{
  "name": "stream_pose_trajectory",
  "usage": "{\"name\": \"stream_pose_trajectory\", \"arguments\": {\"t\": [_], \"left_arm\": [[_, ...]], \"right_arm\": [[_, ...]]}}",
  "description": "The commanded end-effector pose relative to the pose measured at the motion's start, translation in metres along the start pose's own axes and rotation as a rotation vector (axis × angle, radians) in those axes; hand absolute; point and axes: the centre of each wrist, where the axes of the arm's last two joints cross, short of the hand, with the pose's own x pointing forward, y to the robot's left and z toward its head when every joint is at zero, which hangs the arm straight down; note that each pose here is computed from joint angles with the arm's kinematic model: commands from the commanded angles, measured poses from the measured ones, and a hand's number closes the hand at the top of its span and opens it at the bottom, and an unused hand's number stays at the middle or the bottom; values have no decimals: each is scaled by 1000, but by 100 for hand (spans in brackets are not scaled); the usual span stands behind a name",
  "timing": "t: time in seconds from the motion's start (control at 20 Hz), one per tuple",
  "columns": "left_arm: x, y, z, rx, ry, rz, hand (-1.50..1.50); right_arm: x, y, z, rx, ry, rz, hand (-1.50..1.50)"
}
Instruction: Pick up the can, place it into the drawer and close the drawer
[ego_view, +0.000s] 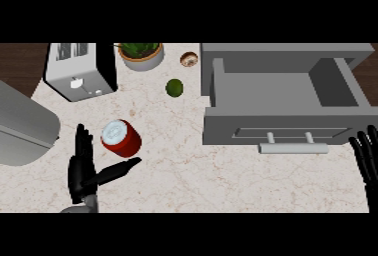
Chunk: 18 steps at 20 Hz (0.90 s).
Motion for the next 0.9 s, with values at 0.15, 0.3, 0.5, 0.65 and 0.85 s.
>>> {"name": "stream_pose_trajectory", "arguments": {"t": [0.15, 0.3, 0.5, 0.65, 0.85], "left_arm": [[-17, -16, 0, 22, 31, 17, -150], [-23, -2, -15, 17, 32, 25, -150], [-25, 3, 0, 10, 31, 33, -150], [-9, -16, -24, 13, 44, 42, -150], [-30, 11, -17, 22, 17, 24, -150]], "right_arm": [[17, -15, -8, -8, -20, -4, -150], [6, -5, -5, 20, -5, 1, -150], [-11, -1, -7, -7, -11, -16, -150], [28, -9, 2, -1, -19, -10, -150], [9, -14, 6, -10, -5, -5, -150]]}}
